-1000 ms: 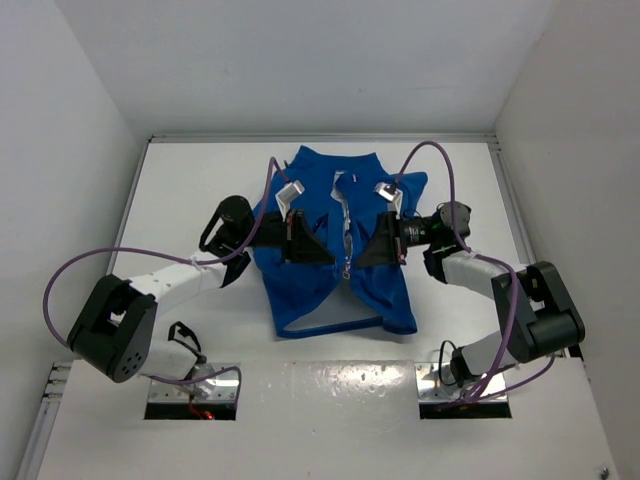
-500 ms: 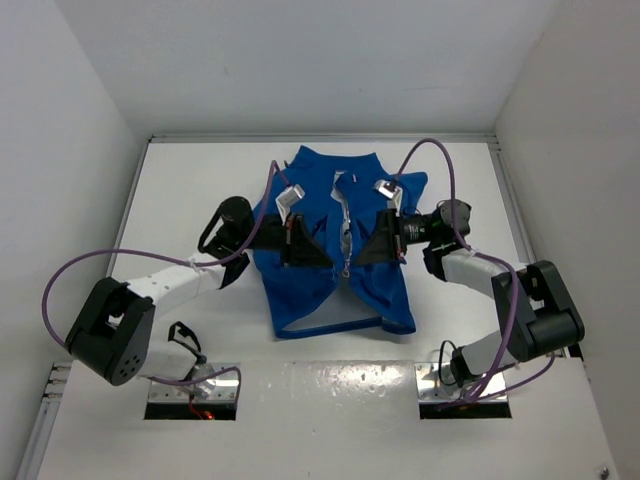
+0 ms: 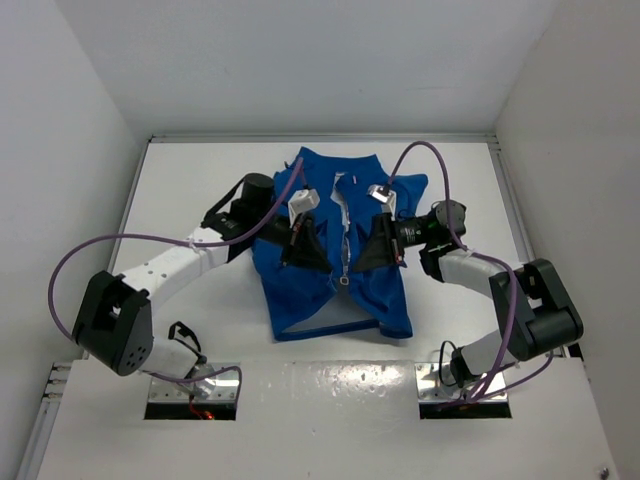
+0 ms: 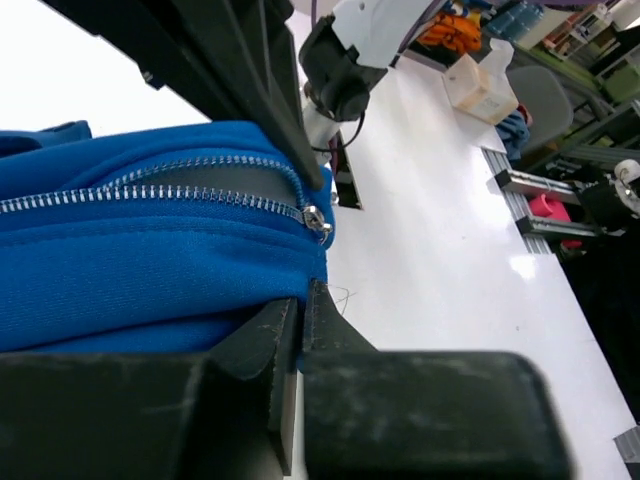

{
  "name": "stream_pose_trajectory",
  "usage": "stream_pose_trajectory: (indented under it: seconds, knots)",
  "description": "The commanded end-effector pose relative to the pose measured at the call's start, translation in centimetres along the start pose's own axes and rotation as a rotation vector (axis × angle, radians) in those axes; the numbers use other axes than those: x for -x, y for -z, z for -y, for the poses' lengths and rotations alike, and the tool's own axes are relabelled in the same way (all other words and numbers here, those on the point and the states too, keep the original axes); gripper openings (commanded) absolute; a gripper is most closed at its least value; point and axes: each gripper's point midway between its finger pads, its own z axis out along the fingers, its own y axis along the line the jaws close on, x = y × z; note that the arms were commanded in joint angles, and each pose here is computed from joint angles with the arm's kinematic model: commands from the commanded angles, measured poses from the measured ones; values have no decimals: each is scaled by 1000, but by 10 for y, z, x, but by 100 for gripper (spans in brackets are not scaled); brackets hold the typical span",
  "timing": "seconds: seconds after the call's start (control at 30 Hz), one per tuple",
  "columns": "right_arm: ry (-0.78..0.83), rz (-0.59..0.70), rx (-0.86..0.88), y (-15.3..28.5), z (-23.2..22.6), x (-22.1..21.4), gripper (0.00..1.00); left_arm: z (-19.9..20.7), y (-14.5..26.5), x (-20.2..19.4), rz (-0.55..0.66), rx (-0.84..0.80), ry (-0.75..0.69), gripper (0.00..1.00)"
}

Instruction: Zip up the jacket

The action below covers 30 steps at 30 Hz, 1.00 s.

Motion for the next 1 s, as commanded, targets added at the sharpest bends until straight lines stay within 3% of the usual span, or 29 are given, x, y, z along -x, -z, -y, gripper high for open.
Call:
stream_pose_trajectory:
  seconds: [0.0, 0.2, 0.57, 0.8, 0.97]
  knots:
    - [247, -35, 31, -1, -15, 7, 0, 12, -1, 4, -10, -68, -80, 9]
    - [240, -19, 30, -2, -15, 10, 0, 3, -7, 2, -24, -15, 2, 32]
    - [229, -8, 32, -5, -14, 7, 0, 4, -15, 29, 75, -3, 160, 36]
    - [214, -10, 32, -6, -11, 5, 0, 15, -26, 4, -18, -64, 193, 10]
    - [209, 0, 27, -6, -8, 8, 0, 25, -28, -10, -47, -98, 179, 0]
